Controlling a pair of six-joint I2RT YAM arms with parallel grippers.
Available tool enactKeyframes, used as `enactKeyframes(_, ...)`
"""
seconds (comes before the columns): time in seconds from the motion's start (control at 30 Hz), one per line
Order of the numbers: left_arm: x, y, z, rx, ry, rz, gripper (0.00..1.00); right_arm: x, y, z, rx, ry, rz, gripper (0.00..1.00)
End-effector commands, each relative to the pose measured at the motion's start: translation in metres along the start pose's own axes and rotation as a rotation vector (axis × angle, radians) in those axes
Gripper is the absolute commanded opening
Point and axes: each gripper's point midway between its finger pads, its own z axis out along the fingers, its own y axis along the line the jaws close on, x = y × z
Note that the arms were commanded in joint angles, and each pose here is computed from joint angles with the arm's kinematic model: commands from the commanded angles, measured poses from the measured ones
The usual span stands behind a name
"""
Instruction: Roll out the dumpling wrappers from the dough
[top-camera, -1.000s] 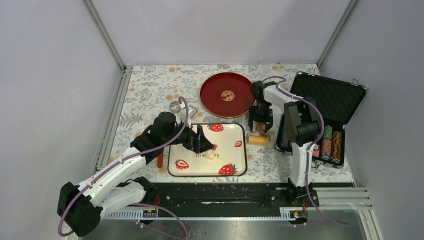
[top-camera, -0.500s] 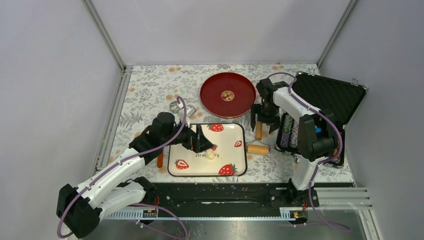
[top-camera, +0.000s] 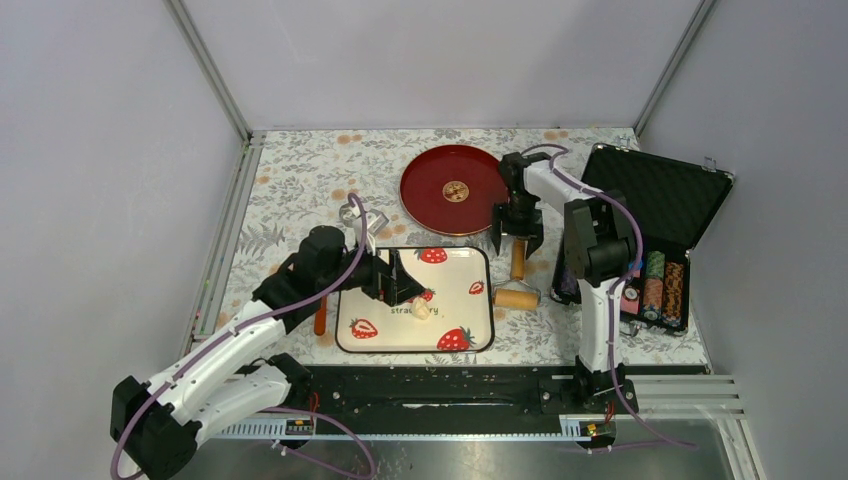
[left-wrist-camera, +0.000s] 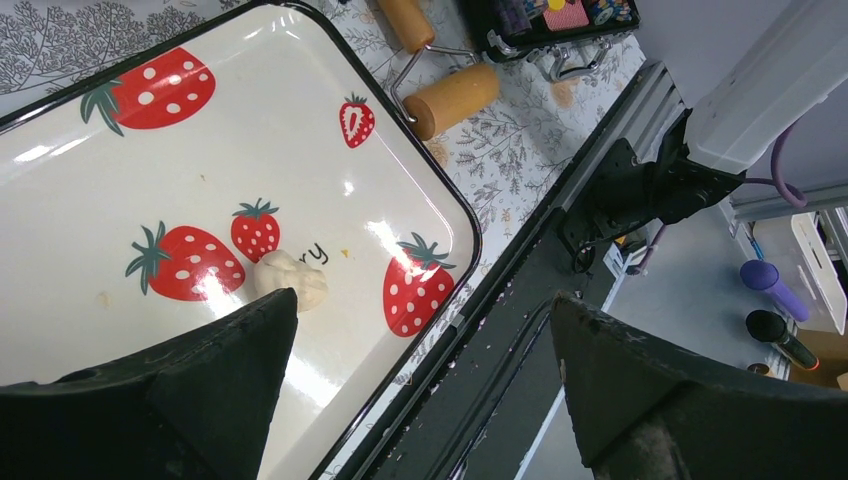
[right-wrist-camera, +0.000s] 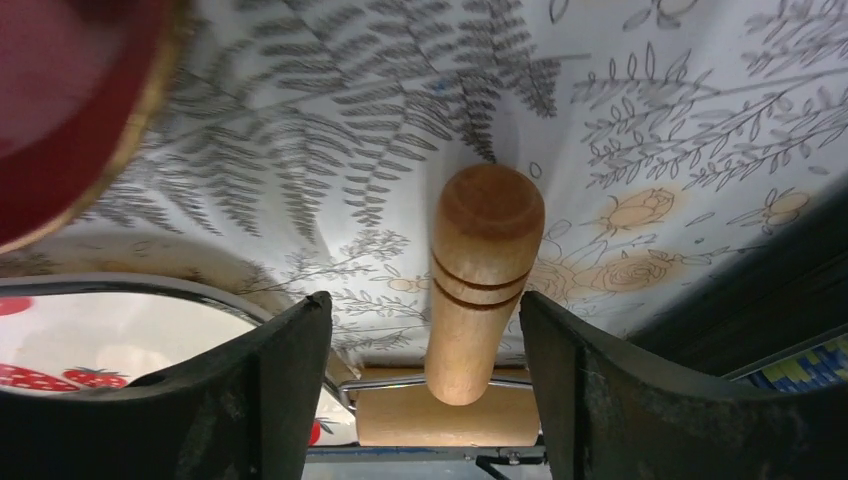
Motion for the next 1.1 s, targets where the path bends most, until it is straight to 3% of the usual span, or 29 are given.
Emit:
enactKeyframes(0.0,-0.01,-0.003,-0.004,-0.006,-0.052,0.012,0.96,0.021,-0.011,-0.004,0.037,0.071,0.028,0.74)
enactKeyframes(0.5,-0.032,-0.018,-0.009,0.029,-0.107,0.015,0.96,0.061,-0.019,0.002,0.043,0.167,0.031,0.56)
enactKeyframes(0.6,-0.034,-0.02,-0.01,0.033,-0.116,0.011,0.96,0.066,-0.019,0.003,0.043,0.176,0.014,0.43)
enactKeyframes(0.8,-0.037,-0.025,-0.014,0.046,-0.134,0.011,0.96,0.067,-0.02,0.003,0.03,0.16,-0.013,0.0)
enactKeyframes(0.93,-0.036,-0.024,-0.016,0.04,-0.133,0.011,0.96,0.068,-0.019,0.002,0.011,0.135,-0.024,0.0)
enactKeyframes(1.07,-0.032,-0.022,-0.014,0.04,-0.118,0.003,0.96,0.065,-0.021,-0.017,-0.011,0.03,-0.026,0.0)
